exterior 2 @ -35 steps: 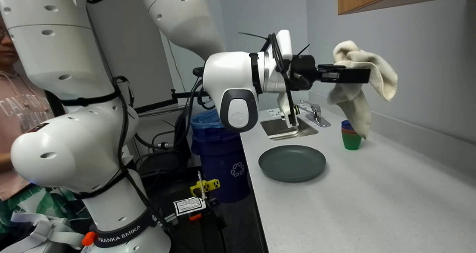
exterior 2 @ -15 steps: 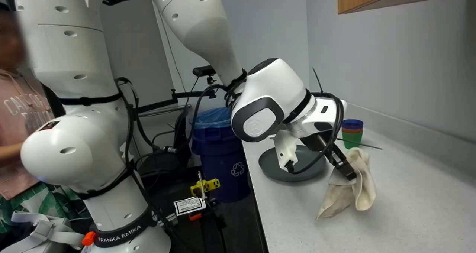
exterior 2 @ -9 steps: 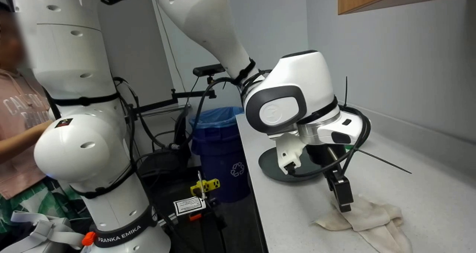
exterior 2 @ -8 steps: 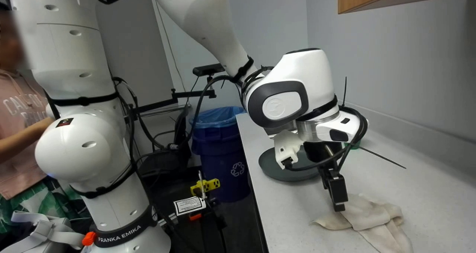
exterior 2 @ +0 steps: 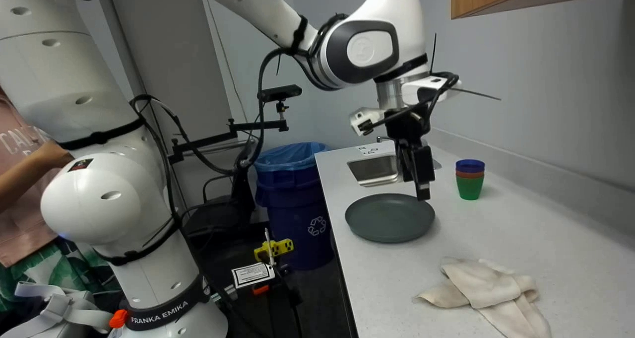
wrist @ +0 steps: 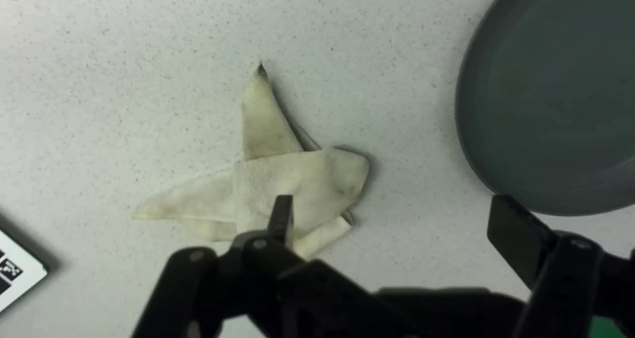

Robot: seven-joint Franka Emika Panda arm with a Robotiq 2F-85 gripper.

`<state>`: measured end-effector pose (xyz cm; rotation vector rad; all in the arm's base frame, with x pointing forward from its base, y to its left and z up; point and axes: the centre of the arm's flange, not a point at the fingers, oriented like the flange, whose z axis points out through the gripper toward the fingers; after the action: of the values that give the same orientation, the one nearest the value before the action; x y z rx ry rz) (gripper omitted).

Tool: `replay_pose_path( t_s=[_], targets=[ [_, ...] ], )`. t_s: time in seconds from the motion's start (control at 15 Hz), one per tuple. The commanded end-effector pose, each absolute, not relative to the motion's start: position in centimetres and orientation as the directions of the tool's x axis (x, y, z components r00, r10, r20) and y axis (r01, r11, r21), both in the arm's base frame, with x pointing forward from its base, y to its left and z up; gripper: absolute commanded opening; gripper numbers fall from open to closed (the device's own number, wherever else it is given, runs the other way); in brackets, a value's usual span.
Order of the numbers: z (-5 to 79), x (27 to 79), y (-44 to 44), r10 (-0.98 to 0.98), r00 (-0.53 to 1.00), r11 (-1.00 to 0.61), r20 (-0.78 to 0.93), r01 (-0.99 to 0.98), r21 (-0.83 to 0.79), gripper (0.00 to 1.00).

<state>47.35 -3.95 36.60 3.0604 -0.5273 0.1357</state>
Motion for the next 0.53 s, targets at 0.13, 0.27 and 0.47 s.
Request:
replay_pose_path(
  t_s=[0.13,0.27,0.47],
  targets=[
    [42.0,45.9,-3.1,-0.314,0.936,-0.945,0.156,-0.324,0.039,1.0],
    [41.0,46.7,-3.0,-0.312,0.937,-0.948,0.154,-0.318,0.011,1.0],
    [41.4,46.6,-3.1,-0.314,0.936,-0.948,0.161,-0.32,0.01,1.0]
  ],
)
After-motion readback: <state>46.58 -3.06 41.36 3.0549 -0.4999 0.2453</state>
